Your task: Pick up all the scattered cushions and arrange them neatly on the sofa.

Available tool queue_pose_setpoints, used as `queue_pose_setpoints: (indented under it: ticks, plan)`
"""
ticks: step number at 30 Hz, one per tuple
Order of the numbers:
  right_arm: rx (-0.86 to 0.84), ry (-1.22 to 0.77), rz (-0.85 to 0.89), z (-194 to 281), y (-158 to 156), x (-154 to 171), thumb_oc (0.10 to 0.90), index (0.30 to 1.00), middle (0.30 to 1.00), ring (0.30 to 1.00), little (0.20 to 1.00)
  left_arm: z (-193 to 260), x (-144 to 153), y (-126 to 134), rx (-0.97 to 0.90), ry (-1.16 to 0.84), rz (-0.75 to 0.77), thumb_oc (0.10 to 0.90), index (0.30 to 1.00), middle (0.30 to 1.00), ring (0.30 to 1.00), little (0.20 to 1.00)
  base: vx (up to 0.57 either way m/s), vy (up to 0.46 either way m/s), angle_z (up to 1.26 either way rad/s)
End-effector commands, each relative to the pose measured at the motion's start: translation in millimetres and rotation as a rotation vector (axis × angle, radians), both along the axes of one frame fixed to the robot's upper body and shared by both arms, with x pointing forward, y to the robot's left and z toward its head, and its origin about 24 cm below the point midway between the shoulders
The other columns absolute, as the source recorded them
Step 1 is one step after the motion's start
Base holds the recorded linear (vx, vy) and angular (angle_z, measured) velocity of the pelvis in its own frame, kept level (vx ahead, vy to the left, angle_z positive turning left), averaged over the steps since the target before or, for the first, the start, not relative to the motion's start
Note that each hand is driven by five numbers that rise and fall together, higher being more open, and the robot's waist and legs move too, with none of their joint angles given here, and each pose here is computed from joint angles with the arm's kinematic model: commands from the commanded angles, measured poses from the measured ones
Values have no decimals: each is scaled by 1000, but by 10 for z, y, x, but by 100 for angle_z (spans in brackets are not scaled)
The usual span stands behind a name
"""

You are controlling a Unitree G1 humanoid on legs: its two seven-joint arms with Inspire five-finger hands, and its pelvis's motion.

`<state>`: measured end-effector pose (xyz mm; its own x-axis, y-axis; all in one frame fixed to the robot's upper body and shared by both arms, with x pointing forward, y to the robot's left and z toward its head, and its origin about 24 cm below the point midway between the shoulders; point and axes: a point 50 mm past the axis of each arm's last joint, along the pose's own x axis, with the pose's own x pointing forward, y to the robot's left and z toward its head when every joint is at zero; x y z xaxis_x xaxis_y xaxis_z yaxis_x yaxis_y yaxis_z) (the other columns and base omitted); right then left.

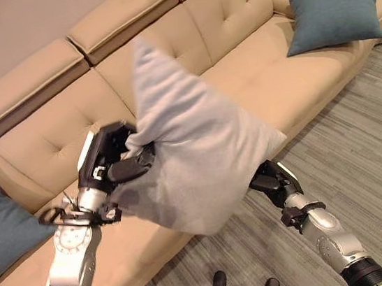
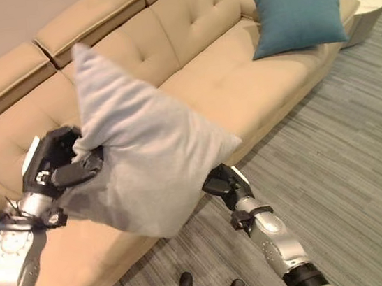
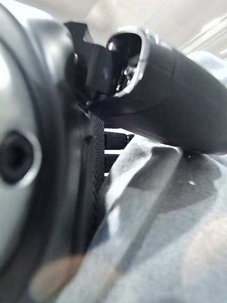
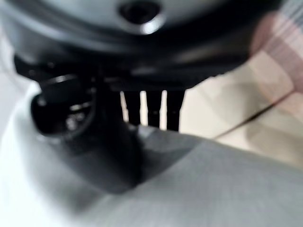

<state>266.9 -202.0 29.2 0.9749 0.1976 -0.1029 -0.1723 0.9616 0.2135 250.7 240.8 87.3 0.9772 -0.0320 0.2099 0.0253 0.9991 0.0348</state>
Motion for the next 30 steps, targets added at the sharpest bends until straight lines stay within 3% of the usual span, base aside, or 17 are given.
queue_pose_setpoints:
  ticks: [1,3,7,15,23,30]
  plan:
    - [204,-421,267,673,639,-64,400,300,300,300,300,150,40,-152,4,-146,-24,400,300,300,300,300,-6,15,-5]
    - [219,-313,106,374,350,-234,400,300,300,300,300,-334,-108,-235,-137,30,28,400,300,300,300,300,0,0,0]
    - [178,-201,17,114,163,-369,400,300,300,300,300,-609,-228,-367,-124,170,-68,400,300,300,300,300,-28,-48,0]
    - [32,-145,-15,-3,42,-438,400,300,300,300,300,-693,-239,-459,-107,222,-121,400,300,300,300,300,-24,-55,-10]
    - [10,-203,-69,115,-13,-346,400,300,300,300,300,-616,-142,-609,-103,192,-181,400,300,300,300,300,-62,-27,1]
    - [-33,-240,-51,196,48,-252,400,300,300,300,300,-618,-182,-551,-104,200,-169,400,300,300,300,300,71,66,-1]
